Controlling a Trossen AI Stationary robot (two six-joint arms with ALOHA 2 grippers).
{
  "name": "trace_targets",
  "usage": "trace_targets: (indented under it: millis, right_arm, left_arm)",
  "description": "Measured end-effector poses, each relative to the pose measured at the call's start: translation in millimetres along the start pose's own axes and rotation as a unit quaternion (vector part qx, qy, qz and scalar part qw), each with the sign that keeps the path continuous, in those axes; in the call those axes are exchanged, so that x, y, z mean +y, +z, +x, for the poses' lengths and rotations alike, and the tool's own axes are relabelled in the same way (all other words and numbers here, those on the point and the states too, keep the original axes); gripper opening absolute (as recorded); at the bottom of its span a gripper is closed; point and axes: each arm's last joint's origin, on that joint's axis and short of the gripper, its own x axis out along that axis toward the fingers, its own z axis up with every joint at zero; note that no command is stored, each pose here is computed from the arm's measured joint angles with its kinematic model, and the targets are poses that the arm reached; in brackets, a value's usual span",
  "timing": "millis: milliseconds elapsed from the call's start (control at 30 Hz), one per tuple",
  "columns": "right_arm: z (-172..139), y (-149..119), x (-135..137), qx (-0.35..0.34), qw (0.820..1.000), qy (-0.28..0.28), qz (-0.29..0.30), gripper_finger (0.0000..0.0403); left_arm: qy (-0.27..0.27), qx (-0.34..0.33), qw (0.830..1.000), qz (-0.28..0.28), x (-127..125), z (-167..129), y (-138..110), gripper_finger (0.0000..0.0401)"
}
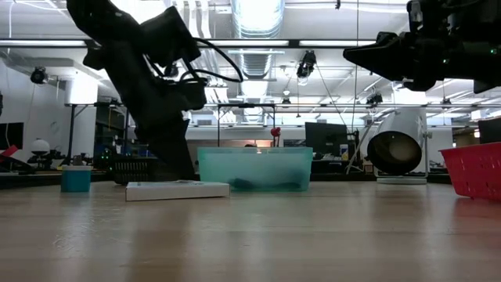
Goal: Pick and place items into bin
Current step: Put the top white card reader box into the black bin
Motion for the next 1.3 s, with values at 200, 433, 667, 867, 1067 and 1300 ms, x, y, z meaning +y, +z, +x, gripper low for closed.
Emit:
trace_targets:
  millis: [200, 433, 667, 867, 1067, 1300]
  right_arm:
    - [0.0, 0.0, 0.0, 0.000, 1.000, 0.000, 0.000, 0.0084]
    - [0.0, 0.0, 0.1, 0.000, 1.000, 0.000, 0.000, 0.0084]
    - [0.0, 0.0, 0.1, 0.000, 1.000, 0.000, 0.000, 0.0084]
    - [0.0, 0.0, 0.1, 0.000, 1.000, 0.000, 0.000, 0.0084]
    - [0.0, 0.0, 0.1, 0.000, 1.000, 0.000, 0.000, 0.0084]
    - [0.0, 0.0, 0.1, 0.000, 1.000, 0.000, 0.000, 0.0084]
  left_arm:
    - [0.028, -0.012, 1.000, 0.000, 1.6, 0.1, 0.5, 0.0185]
    - [0.031, -0.003, 1.000, 0.002, 3.4, 1.3, -3.6, 0.0185]
    - [0.026, -0.001, 1.000, 0.002, 3.5, 1.7, -4.7, 0.0185]
    - [0.028, 0.004, 1.000, 0.002, 5.3, 3.0, -9.1, 0.0185]
    - [0.016, -0.007, 1.000, -0.001, 3.7, 3.2, -6.8, 0.0185]
    - [-0.005, -0.013, 1.000, -0.001, 2.2, 3.7, -5.9, 0.0185]
